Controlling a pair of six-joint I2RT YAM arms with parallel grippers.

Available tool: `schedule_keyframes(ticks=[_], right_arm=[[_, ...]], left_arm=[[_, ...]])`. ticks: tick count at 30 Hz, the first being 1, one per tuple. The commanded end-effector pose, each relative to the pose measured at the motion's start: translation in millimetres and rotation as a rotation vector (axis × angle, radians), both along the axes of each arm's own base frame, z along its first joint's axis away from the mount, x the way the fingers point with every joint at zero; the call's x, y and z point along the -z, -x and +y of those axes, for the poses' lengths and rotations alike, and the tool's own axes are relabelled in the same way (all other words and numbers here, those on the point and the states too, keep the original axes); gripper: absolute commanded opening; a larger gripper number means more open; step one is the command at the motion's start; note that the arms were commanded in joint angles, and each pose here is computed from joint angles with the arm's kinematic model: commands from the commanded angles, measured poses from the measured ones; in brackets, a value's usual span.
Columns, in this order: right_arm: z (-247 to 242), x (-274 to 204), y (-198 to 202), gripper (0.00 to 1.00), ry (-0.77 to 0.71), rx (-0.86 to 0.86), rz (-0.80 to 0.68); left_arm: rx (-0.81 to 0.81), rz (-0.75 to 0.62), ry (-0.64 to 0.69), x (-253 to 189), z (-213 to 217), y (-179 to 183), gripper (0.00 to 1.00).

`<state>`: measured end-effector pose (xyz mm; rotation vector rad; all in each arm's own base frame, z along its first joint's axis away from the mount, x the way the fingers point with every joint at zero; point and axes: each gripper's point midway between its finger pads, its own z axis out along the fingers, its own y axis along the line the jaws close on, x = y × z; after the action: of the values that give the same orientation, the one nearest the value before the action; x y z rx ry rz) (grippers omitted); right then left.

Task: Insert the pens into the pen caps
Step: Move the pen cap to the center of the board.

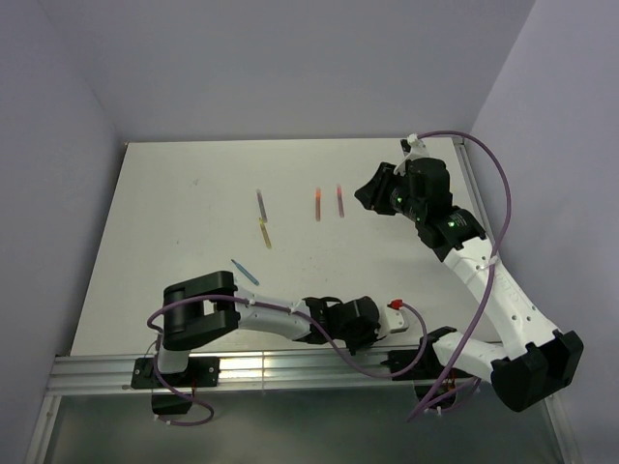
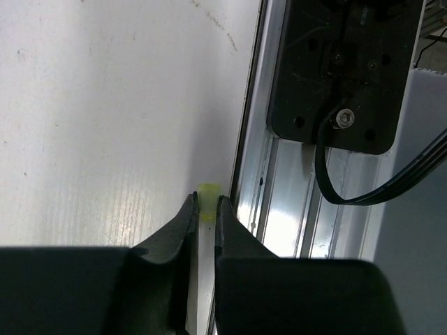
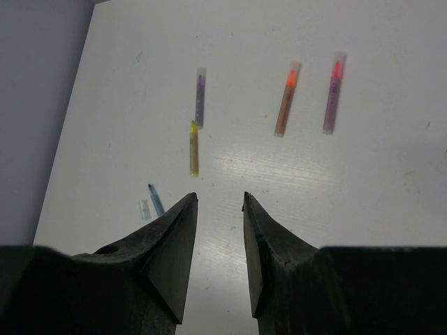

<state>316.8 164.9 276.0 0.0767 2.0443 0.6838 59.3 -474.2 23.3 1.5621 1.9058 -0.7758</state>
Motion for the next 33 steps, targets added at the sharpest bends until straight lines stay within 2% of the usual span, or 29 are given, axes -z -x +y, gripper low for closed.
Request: schedule_keyframes(ticks=[1,3,6,10,20,24,26,33], right_arm=[[-0.8,-21.0,-1.8,0.40,-0.019,-0.006,-0.073],[0.2,-20.7,-2.2,0.40,-0.021,-0.011,-0.073],[1.3,-19.1,-3.6,0.40,-0.021,-0.013,-0.066],[2.1,-20.0,-5.1,0.40,-0.020,-0.015,-0.066],[4.2,-18.9,-8.0,0.40,-0.023,-0.018,-0.055],[6.5,-14.1,-10.5,0.40,-0.020,-0.025,-0.040],[7.5,-12.4,-11.7,0.40,-0.018,-0.028,-0.033],[11.6,2.9,-18.2,0.40,-0.003,-0.041,0.012]], left_arm=[[-0.005,-0.002,-0.097,27.8,13.8,5.0,0.07],[-0.025,-0.016,-0.096,28.3,14.8,0.1,0.00],[-0.061,-0.005,-0.078,27.4,17.7,-8.5,0.00],[-0.211,-0.025,-0.060,26.9,29.8,-43.5,0.00],[-0.764,-0.138,-0.085,23.5,91.1,-157.5,0.01],[-0.955,-0.101,-0.048,13.1,105.9,-185.7,0.00],[-1.056,-0.100,-0.075,11.2,125.2,-197.7,0.00],[-1.300,-0.008,-0.027,6.7,148.9,-224.3,0.00]])
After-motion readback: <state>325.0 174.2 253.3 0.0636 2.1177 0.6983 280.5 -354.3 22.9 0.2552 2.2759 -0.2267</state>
